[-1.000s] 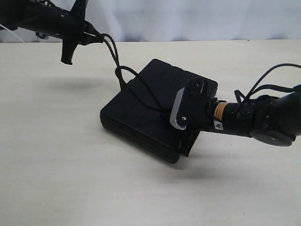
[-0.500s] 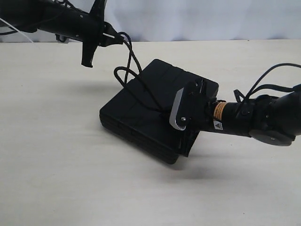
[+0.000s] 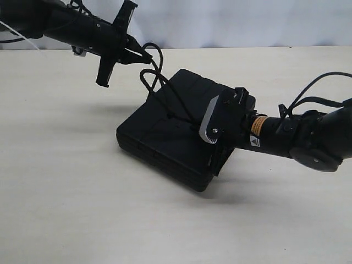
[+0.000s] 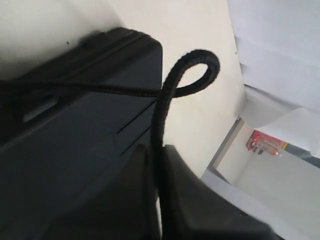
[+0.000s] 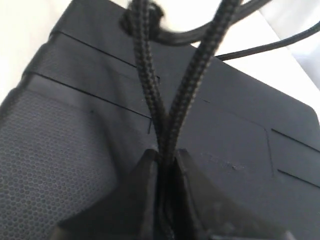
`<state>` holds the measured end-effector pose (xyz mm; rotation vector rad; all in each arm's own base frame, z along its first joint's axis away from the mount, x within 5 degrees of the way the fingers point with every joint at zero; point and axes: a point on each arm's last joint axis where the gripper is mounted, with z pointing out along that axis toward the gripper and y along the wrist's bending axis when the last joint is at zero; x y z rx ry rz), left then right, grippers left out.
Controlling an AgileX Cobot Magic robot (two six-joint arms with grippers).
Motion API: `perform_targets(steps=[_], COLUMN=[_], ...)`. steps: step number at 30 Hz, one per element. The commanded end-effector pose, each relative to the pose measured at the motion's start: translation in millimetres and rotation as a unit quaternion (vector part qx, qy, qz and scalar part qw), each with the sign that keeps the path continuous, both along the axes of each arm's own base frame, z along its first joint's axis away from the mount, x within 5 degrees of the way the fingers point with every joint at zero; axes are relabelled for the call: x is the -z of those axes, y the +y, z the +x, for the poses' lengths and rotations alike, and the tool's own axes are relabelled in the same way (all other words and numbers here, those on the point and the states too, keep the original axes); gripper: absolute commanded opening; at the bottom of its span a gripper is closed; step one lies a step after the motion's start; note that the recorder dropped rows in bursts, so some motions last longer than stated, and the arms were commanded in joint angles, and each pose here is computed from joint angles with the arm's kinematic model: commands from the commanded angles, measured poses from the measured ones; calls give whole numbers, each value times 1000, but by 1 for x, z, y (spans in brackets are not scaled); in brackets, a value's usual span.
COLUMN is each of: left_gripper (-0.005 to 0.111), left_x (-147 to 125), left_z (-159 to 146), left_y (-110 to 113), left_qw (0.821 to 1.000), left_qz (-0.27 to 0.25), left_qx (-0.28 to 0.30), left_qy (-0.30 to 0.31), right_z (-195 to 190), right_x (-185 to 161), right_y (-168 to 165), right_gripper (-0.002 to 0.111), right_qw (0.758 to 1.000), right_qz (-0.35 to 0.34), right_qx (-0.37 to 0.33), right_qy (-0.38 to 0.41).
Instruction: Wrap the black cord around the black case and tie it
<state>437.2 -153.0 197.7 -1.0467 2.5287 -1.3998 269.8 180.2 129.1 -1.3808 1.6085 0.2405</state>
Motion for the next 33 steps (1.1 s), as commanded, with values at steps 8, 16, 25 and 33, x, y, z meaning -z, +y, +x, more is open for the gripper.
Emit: perform_targets(steps=[8,16,25,33], left_gripper=[0,0,0,0], left_x=[-3,-8,-12,-12], left_z=[-1,7,1,-2], left_y=[0,1,-5,-5], left_qw=[1000,998,998,998], left_qz=[15,-16,-58,-61], left_qx=[8,-52,-26,4], left_qy=[-13,-22,6,5], right_z=[-1,-2,-1,1], right_x=[2,4,4,3], right_y=[0,-2,-2,-3], right_gripper=[4,4,4,4], right_qw=[1000,999,999,1000], right_qz=[-21,-34,-33,-30], right_qx=[-14,-14,-9,8], right_qy=[-3,-2,-1,-4])
